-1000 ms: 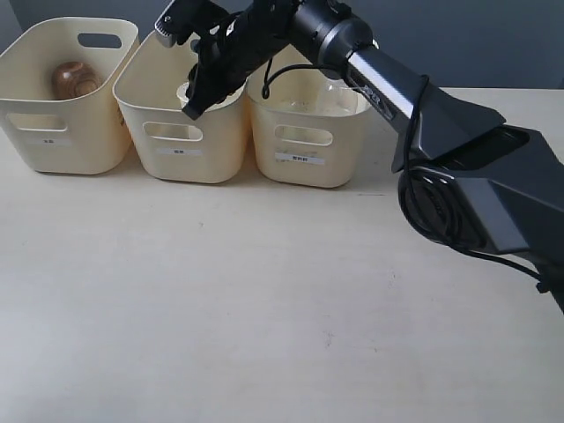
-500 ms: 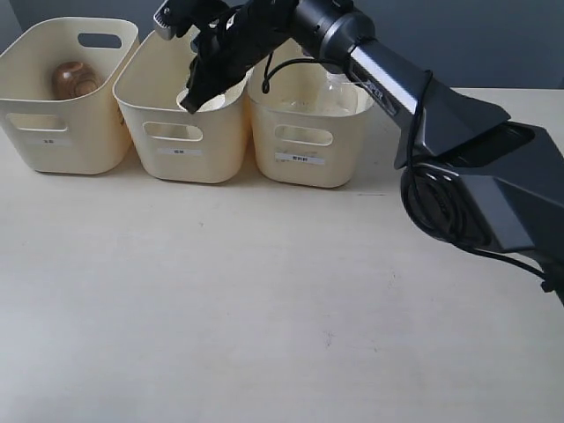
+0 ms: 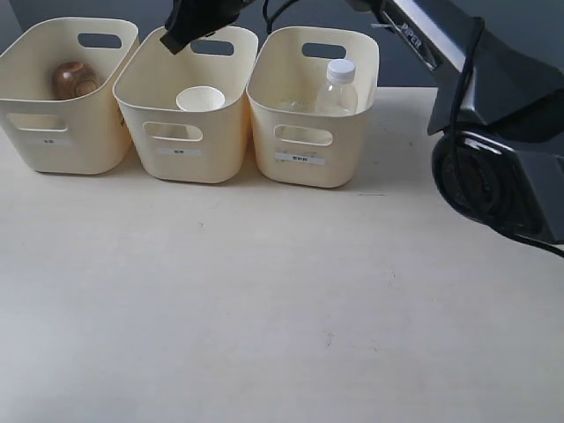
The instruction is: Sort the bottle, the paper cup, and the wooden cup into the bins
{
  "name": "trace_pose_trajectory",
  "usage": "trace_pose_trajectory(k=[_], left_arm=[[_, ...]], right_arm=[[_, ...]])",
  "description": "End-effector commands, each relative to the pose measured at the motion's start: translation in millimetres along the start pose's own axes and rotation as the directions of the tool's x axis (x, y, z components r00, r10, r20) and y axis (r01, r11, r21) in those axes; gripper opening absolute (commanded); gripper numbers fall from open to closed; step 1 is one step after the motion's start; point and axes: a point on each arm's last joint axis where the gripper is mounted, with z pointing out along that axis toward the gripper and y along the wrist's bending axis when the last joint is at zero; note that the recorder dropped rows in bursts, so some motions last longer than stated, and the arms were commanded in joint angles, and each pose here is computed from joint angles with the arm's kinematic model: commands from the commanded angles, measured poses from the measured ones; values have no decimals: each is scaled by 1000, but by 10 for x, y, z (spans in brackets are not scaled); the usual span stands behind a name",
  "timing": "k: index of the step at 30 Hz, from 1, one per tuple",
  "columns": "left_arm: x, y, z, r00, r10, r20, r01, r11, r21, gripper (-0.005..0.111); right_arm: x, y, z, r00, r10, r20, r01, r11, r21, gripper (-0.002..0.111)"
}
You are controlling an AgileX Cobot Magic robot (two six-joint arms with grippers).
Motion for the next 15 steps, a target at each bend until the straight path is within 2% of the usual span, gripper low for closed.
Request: trace_pose_trajectory(k=[1, 4, 7, 9, 11, 15], left_arm=[[-18, 7, 0, 1000, -6, 13, 6, 1000, 0, 0], [-18, 7, 0, 1000, -6, 13, 6, 1000, 0, 0], [-18, 7, 0, 1000, -6, 13, 6, 1000, 0, 0], [-18, 7, 0, 1000, -6, 13, 6, 1000, 0, 0], [-18, 7, 0, 1000, -6, 13, 6, 1000, 0, 0], [-18, 7, 0, 1000, -6, 13, 6, 1000, 0, 0]], right_arm=[[-143, 19, -252, 1000, 16, 13, -16, 1000, -4, -1], [-228, 56, -415, 1000, 28, 10, -28, 999, -16, -1], [-355, 136, -707, 995, 103, -9, -104, 994, -42, -1], [-456, 166, -881, 995, 96, 21, -96, 995, -36, -1], [-556, 212, -1026, 981, 183, 60, -179, 982, -59, -1], [-638, 278, -1104, 966, 235, 105, -221, 967, -128, -1]])
